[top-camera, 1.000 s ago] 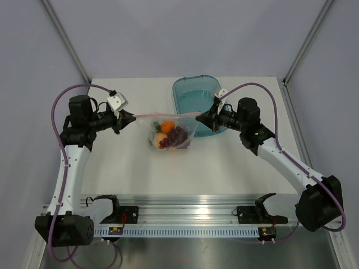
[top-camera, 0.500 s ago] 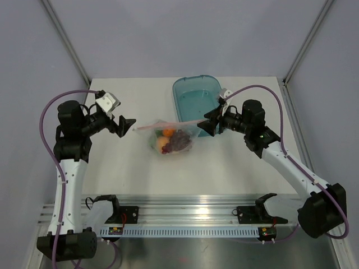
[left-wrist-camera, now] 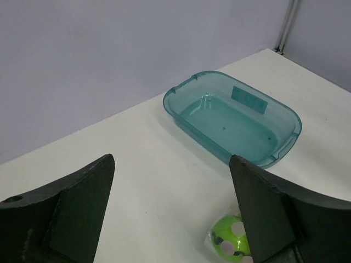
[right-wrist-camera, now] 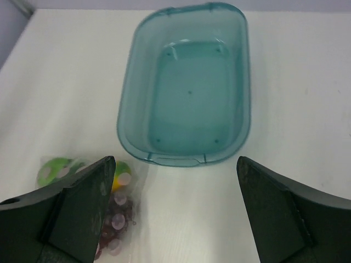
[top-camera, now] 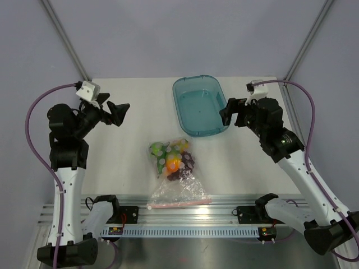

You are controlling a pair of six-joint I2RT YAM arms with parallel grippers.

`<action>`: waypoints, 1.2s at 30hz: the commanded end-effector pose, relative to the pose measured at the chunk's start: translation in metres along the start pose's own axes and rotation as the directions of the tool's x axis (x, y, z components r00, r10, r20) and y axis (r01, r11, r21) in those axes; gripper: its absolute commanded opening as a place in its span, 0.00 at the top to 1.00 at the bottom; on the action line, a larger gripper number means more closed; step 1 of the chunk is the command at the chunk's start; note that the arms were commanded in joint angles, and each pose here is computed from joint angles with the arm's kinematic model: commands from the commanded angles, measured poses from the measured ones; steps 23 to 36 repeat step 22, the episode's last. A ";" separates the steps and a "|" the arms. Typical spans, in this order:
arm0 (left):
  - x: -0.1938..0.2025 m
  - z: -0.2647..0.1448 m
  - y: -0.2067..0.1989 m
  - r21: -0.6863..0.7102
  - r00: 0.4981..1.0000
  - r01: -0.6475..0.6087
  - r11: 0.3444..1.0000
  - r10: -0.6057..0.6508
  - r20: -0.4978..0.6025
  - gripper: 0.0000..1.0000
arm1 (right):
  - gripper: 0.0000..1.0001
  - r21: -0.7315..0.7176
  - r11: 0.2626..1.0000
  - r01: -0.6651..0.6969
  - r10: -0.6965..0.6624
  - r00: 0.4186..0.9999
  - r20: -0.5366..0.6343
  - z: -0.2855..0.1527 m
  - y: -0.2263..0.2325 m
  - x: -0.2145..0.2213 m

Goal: Place the food in the zip-top bag and seal the zipper
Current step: Reset both arms

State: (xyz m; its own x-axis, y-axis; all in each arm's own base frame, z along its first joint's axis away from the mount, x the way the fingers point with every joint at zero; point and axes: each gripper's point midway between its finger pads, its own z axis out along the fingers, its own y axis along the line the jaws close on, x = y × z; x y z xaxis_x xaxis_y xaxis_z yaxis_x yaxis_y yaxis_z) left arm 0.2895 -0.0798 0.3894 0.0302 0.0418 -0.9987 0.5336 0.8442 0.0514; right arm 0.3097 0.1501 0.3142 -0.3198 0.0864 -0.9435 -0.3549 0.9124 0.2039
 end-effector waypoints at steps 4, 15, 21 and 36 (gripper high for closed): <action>0.011 0.002 0.017 -0.170 0.942 0.320 0.932 -0.333 -0.050 0.10 | 0.01 0.436 0.895 -0.096 0.202 0.958 -0.203 -0.013 -0.067 0.070; 0.121 -0.029 0.055 -0.549 0.858 0.341 0.763 -0.491 -0.150 0.01 | 0.01 0.558 0.809 -0.184 0.349 0.915 -0.204 -0.010 -0.081 0.114; 0.166 -0.046 0.054 -0.627 0.819 0.328 0.706 -0.544 -0.184 0.01 | 0.00 0.609 0.773 -0.180 0.367 0.909 -0.198 -0.010 -0.090 0.127; 0.172 -0.049 0.056 -0.645 0.817 0.315 0.696 -0.545 -0.189 0.01 | 0.01 0.619 0.764 -0.181 0.373 0.907 -0.197 -0.011 -0.092 0.128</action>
